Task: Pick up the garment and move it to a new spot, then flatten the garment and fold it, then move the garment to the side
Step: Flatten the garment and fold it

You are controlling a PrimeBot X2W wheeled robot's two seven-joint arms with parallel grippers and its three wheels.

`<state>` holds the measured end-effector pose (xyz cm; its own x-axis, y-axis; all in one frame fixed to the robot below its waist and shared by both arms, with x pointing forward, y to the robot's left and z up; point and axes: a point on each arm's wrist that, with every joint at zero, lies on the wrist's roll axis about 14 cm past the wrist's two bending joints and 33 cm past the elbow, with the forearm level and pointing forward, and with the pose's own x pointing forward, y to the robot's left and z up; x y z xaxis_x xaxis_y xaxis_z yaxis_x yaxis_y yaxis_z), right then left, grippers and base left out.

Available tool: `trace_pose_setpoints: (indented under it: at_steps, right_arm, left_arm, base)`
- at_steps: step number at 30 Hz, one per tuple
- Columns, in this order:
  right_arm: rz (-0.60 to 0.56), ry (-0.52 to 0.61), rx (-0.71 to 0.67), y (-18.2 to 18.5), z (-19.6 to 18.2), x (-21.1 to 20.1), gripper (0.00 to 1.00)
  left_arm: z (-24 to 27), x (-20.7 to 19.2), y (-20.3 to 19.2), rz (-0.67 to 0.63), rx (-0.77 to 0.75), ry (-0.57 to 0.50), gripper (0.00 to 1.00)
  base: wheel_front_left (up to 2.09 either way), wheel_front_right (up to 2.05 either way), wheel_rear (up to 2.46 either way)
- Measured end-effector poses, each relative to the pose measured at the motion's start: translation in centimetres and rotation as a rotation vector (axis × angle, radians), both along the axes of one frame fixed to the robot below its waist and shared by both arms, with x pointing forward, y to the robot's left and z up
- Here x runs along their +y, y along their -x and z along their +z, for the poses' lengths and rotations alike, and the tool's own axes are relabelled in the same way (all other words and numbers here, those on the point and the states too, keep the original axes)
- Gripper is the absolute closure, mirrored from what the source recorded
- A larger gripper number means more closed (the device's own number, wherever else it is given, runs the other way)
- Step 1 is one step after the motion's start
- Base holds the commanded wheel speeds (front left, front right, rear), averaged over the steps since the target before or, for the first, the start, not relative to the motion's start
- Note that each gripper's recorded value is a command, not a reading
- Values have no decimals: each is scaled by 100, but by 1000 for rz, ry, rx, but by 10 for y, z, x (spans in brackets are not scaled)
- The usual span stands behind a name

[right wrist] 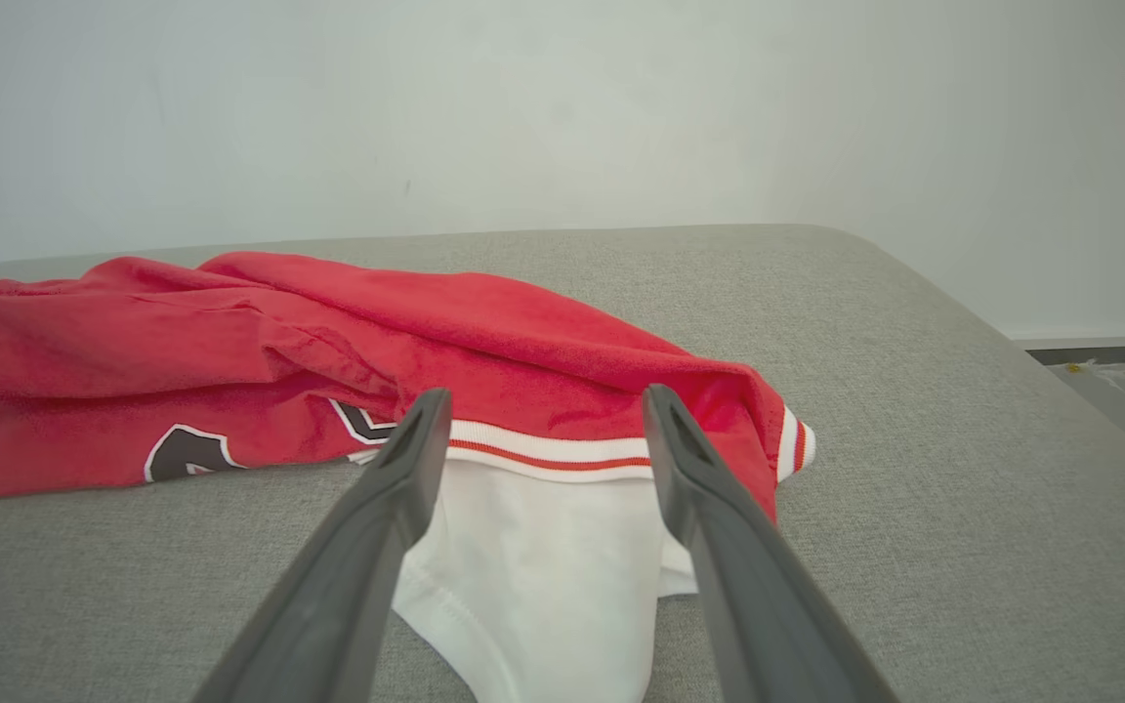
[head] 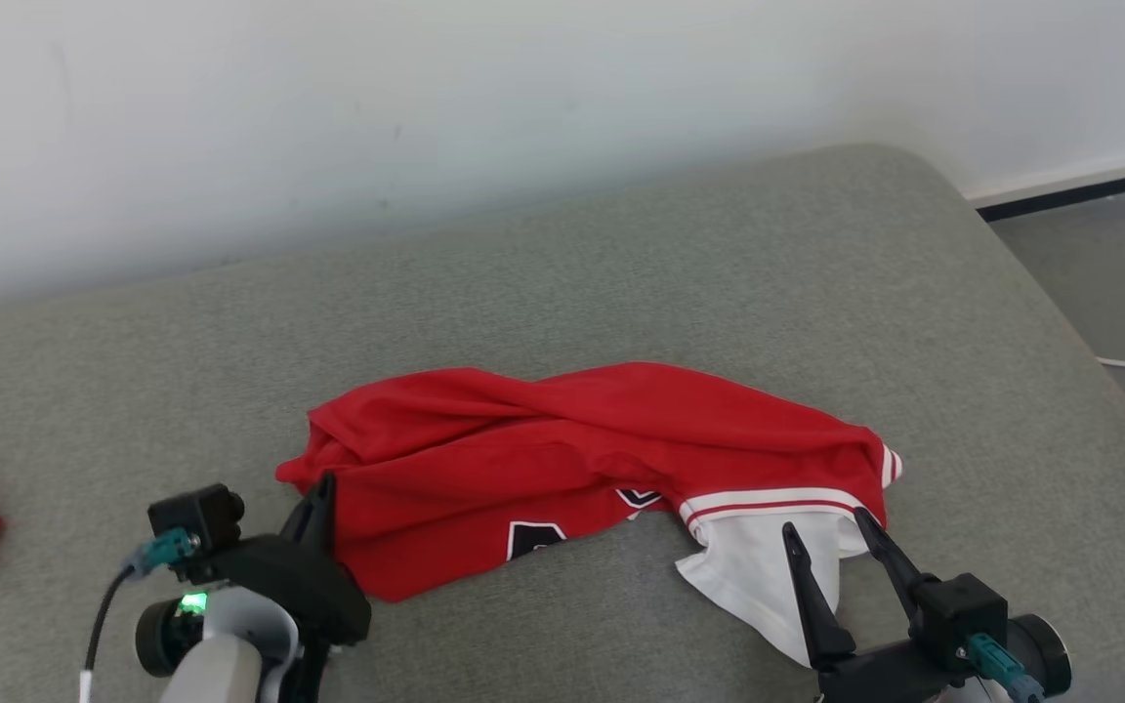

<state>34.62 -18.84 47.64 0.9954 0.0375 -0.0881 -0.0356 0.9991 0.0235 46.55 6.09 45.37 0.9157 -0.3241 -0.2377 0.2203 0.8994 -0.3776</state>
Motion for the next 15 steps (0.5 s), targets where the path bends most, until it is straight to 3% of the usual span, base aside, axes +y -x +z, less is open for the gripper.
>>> trace_pose_setpoints:
  at_steps: [8,15]
  right_arm:
    - [42,-11,-2,-4,0,14,0]
    - [87,-18,-11,-8,4,28,0]
  left_arm:
    - [16,9,40,9,-108,90,100]
    - [-1,24,99,17,-46,127,100]
  base:
    - [0,0,0]
    - [0,0,0]
